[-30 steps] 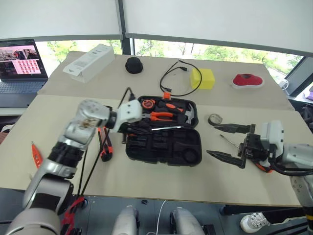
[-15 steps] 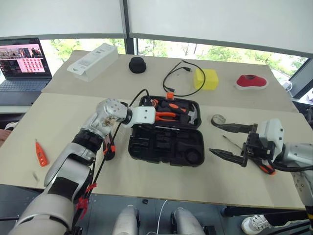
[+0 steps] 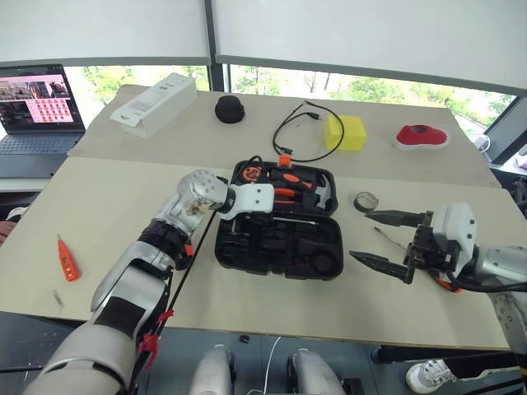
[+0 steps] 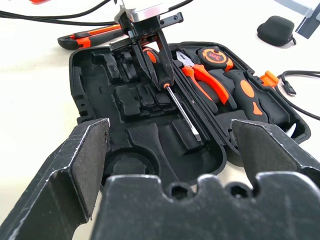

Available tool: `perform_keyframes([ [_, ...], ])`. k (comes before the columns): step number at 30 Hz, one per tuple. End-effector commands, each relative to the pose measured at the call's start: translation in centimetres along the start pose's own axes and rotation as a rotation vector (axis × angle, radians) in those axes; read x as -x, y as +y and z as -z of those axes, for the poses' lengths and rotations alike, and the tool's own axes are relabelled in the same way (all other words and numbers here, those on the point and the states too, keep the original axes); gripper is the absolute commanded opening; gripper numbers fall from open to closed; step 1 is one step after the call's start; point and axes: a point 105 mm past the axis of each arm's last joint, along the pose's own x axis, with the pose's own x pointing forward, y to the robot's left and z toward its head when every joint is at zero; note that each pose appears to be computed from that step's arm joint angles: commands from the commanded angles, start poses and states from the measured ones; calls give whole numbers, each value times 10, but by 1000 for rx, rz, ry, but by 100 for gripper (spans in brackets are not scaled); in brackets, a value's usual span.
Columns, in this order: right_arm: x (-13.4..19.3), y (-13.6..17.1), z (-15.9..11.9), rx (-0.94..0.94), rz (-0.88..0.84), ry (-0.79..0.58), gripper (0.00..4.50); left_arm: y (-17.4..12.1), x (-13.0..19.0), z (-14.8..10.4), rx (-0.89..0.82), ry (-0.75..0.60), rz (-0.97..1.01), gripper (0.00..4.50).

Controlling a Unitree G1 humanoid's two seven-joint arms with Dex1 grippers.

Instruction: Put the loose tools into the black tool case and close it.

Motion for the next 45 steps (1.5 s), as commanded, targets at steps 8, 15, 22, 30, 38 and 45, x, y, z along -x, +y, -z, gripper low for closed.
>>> perform_keyframes([
  [8,0,10,-16,-16,-2,-95,450,23,51,-22,234,-393,-204,315],
  [15,-4,12,-14,-30,10,-118,450,8,49,14,303,-336,-246,163],
  [22,-5,11,-11,-33,31,-118,450,-9,13,12,307,-311,-204,1],
  [30,-1,12,-8,-45,54,-110,450,-15,-11,17,368,-252,-177,1],
  [38,1,12,-5,-60,77,-99,450,-34,-28,26,498,-154,-46,1],
  [45,13,2,1,-80,178,-92,450,-28,-21,27,496,-204,-132,1],
])
